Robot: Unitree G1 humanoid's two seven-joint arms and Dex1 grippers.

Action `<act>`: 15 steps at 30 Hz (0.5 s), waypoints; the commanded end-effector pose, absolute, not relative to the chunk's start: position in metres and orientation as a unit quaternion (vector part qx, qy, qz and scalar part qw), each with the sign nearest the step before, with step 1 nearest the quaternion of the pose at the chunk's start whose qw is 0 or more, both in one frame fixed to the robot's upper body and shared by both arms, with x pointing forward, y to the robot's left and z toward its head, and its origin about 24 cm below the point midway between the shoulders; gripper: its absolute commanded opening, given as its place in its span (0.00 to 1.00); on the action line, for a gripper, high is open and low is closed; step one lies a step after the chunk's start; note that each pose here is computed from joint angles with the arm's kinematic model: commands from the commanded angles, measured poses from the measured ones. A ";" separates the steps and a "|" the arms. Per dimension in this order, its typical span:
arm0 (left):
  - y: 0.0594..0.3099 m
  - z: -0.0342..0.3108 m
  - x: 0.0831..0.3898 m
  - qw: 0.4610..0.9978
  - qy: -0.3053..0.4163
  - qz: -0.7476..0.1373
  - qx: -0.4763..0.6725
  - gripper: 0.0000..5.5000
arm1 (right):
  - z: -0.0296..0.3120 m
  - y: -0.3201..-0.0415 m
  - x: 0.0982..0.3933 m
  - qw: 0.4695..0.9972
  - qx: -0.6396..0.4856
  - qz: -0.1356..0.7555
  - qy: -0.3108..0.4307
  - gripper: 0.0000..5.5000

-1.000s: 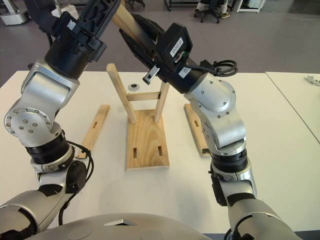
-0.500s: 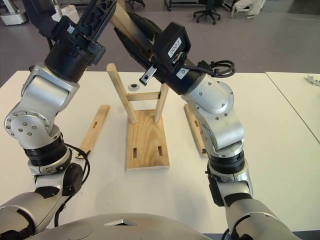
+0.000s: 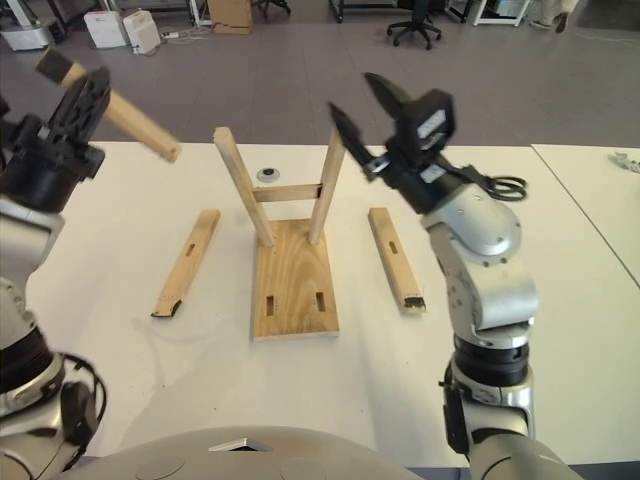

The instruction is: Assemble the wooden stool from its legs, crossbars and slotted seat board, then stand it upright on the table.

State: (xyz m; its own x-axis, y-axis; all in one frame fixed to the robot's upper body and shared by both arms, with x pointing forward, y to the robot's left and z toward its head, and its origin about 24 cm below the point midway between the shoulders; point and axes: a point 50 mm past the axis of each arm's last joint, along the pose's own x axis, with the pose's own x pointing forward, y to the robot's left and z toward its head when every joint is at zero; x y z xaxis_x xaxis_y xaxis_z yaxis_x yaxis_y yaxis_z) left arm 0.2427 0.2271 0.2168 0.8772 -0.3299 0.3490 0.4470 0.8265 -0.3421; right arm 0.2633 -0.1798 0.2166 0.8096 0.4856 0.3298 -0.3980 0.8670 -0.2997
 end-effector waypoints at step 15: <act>0.237 0.071 0.271 0.972 0.016 -0.055 -0.228 0.07 | 0.114 -0.210 0.291 0.988 -0.067 0.123 -0.062 0.47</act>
State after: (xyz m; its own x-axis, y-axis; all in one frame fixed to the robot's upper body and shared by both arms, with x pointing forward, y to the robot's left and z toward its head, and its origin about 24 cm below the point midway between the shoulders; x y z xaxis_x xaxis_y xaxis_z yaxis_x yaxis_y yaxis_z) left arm 0.2676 0.2373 0.0729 0.9931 -0.1169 -0.0038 0.1014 0.8766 -0.4704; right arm 0.2900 -0.2113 0.1183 0.9607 0.2518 0.1170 -0.2332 0.9604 -0.1524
